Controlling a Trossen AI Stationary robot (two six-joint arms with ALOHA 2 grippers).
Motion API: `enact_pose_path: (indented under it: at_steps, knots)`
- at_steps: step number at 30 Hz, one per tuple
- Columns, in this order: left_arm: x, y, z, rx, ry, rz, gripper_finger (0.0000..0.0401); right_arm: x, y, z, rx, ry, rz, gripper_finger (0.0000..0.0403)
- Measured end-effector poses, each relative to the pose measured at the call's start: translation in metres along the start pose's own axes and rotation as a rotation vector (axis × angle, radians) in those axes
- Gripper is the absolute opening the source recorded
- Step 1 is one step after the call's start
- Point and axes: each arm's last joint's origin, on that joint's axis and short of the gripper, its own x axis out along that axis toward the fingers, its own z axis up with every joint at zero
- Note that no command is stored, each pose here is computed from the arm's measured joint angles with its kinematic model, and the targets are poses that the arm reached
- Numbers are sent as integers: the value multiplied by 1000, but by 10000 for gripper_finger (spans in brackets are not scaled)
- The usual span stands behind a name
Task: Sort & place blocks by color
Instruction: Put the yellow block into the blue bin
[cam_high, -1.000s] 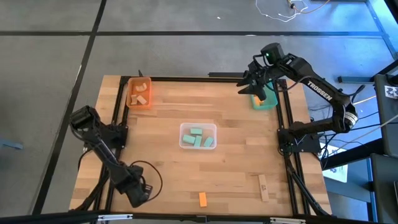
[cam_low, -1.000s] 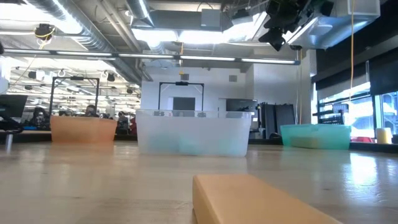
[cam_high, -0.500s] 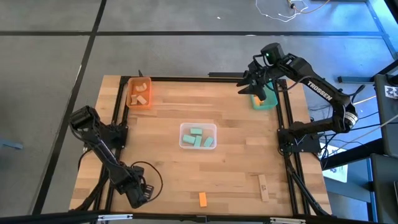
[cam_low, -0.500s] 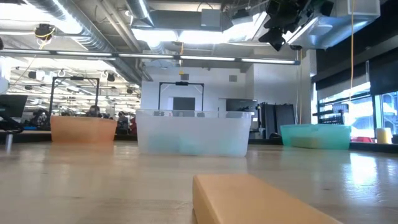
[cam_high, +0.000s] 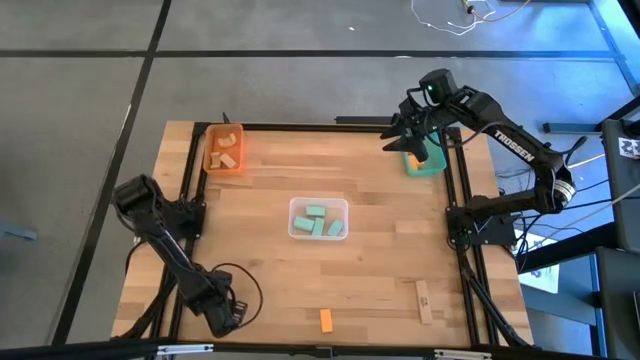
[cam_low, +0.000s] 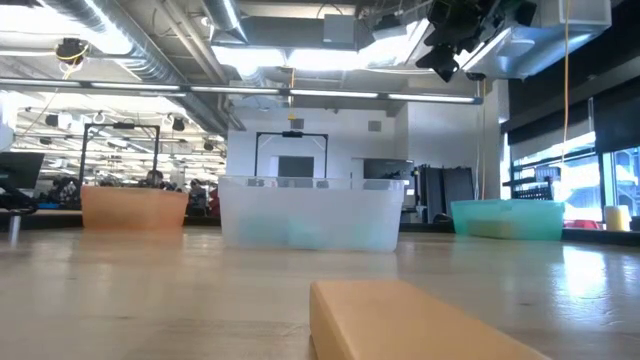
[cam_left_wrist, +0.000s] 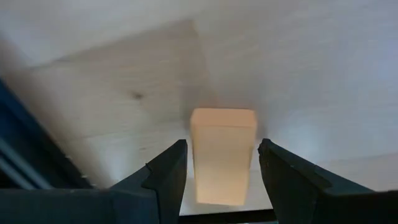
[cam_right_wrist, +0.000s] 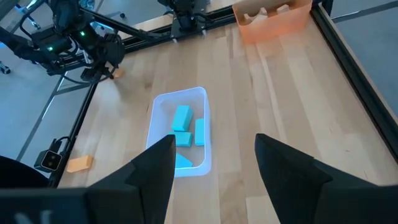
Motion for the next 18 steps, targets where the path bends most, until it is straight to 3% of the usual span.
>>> enact_pose_path:
  at_steps: [8,15,18]
  knots:
    - [15,-5,-1,5,6,10,183,0,0,0,1,0,0,220]
    - [7,-11,7,67,10,-3,119,0,0,0,1,0,0,220]
    - [2,-15,13,82,1,-31,118,0,0,0,1,0,0,220]
